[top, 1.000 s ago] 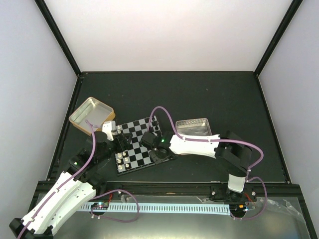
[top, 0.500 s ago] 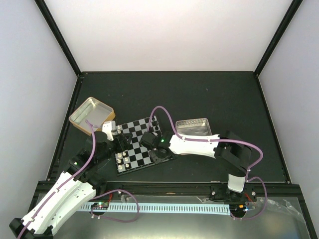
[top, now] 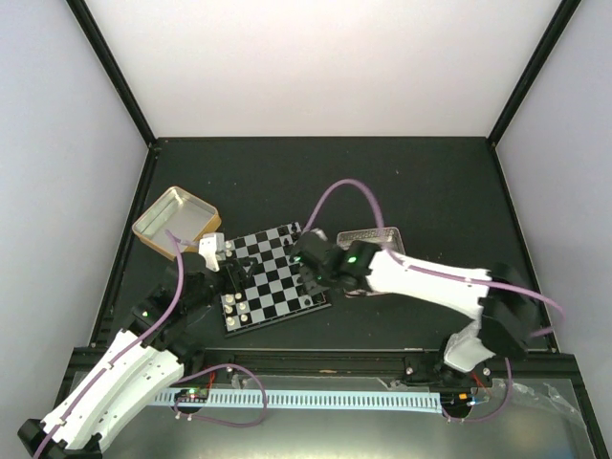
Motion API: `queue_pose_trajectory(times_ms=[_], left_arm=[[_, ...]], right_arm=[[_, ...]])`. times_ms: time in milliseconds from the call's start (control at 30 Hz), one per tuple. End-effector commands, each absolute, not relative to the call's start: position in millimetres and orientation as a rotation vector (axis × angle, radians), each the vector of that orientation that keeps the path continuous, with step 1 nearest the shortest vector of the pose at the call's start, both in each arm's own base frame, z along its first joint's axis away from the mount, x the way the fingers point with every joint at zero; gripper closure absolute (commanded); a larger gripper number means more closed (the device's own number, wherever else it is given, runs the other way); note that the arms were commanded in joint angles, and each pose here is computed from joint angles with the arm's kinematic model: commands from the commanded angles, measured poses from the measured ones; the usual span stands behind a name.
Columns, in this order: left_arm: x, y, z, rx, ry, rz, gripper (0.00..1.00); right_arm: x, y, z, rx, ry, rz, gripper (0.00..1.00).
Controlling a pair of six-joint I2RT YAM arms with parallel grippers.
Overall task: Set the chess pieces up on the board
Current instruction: Place the chess piece on the chessboard.
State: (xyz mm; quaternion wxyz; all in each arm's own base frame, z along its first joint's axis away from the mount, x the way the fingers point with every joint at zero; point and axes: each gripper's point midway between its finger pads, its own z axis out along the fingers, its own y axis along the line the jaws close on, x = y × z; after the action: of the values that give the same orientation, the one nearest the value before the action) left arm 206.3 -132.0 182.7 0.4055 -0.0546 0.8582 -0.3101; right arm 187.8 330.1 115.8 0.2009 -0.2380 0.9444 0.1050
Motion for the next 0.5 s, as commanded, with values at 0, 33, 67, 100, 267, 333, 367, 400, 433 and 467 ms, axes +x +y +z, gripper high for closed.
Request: queue_pose_trajectory(times_ms=[0,33,67,100,267,333,367,400,433,467], left_arm=[[204,-146,207,-0.041,2.116,-0.868,0.34],[204,-150,209,-0.012,2.114,-0.877,0.34],[205,-154,213,0.019,2.103,-0.890,0.34],[205,-159,216,0.056,2.097,-0.908,0.33],[214,-179,227,0.177,2.043,-0.957,0.32],[220,-186,230,0.201,2.023,-0.967,0.32],[224,-189,232,0.211,2.011,-0.969,0.32],[227,-191,232,0.218,2.009,-0.968,0.32],[231,-193,232,0.225,2.010,-0.966,0.32],[234,-195,231,0.230,2.015,-0.958,0.32]], right_arm=[[225,279,147,-0.332,2.567,0.307,0.60],[232,264,146,-0.253,2.573,0.306,0.58],[239,250,143,-0.182,2.583,0.304,0.56],[244,236,138,-0.115,2.597,0.303,0.55],[261,200,105,0.007,2.692,0.316,0.52],[265,196,93,-0.047,2.736,0.281,0.52],[266,195,87,-0.101,2.756,0.252,0.52],[267,195,82,-0.163,2.768,0.220,0.52],[268,195,77,-0.243,2.775,0.185,0.53],[269,194,72,-0.295,2.786,0.151,0.53]])
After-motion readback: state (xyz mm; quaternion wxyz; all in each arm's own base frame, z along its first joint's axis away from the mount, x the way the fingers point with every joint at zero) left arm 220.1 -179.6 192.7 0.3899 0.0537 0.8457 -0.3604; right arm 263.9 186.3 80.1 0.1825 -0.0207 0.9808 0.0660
